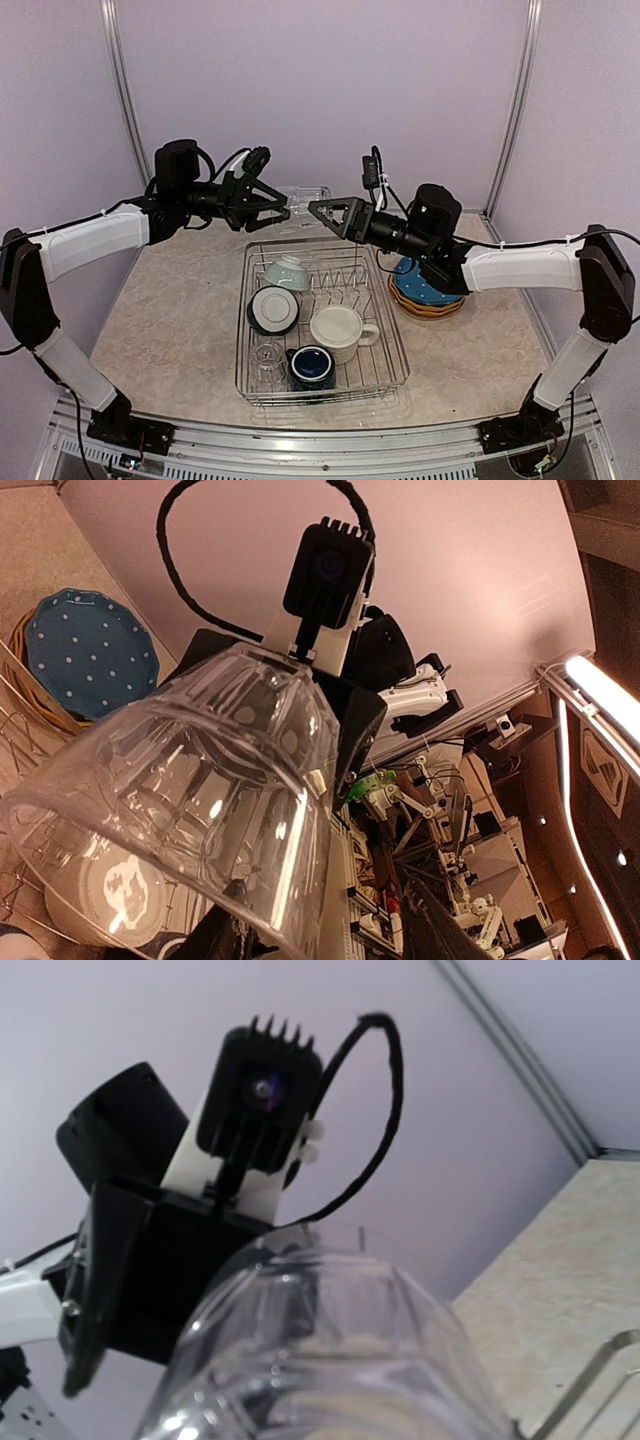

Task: Unload the mixed dishes from the dish rack
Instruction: Pass from the right arm to the left, then place the cup at the corner of the board.

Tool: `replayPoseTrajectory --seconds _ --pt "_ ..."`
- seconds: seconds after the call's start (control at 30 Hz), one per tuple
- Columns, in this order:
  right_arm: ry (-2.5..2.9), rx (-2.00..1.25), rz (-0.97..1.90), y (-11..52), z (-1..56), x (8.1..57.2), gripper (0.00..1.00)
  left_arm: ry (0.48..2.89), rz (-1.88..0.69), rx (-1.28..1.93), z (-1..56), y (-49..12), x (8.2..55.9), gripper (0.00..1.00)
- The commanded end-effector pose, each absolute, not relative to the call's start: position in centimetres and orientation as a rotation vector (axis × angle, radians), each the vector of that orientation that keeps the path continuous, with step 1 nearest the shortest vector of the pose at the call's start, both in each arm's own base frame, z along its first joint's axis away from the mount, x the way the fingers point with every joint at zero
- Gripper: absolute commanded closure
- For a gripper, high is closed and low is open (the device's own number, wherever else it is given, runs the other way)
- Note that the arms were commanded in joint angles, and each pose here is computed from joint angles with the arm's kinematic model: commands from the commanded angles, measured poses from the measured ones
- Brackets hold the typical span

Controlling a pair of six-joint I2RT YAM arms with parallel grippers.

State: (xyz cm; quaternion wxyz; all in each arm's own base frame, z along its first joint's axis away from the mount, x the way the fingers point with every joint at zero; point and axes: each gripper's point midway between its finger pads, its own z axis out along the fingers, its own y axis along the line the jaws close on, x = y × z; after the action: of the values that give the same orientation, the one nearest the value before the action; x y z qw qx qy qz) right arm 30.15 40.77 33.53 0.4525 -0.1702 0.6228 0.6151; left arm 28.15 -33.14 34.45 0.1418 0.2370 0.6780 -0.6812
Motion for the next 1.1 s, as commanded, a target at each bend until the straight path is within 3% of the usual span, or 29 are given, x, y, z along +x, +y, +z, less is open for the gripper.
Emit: replayPoseTrajectory --seconds 0.0,0.27,0.3,0.4,0.5,0.57,0.83,1.07 --pt "1.421 -0.451 1.608 41.9 35.9 29.1 1.0 1.933 -1.983 0.727 34.5 -33.3 27.6 0.59" --pt "1.424 -0.434 1.603 42.0 35.0 29.2 1.0 1.912 -1.969 0.747 34.9 -32.9 27.5 0.96" --pt "1.426 -0.436 1.599 42.0 35.0 29.2 0.97 1.907 -1.963 0.744 35.1 -32.7 27.6 1.0" --pt "1.445 -0.447 1.578 42.0 34.8 29.3 0.6 1.898 -1.924 0.728 35.3 -32.2 28.0 1.0" --pt "1.542 -0.415 1.483 41.3 33.5 30.4 0.17 1.911 -1.829 0.704 35.2 -32.0 28.4 1.0" --pt "1.648 -0.379 1.391 40.4 31.7 31.6 0.01 1.94 -1.739 0.682 35.0 -31.7 28.8 1.0" --pt "1.936 -0.435 1.088 37.3 26.7 32.5 0.0 2.033 -1.47 0.459 33.4 -29.4 32.6 1.0" --pt "2.063 -0.479 0.858 34.3 24.5 31.9 0.0 2.255 -0.883 -0.03 28.3 -21.0 39.2 1.0"
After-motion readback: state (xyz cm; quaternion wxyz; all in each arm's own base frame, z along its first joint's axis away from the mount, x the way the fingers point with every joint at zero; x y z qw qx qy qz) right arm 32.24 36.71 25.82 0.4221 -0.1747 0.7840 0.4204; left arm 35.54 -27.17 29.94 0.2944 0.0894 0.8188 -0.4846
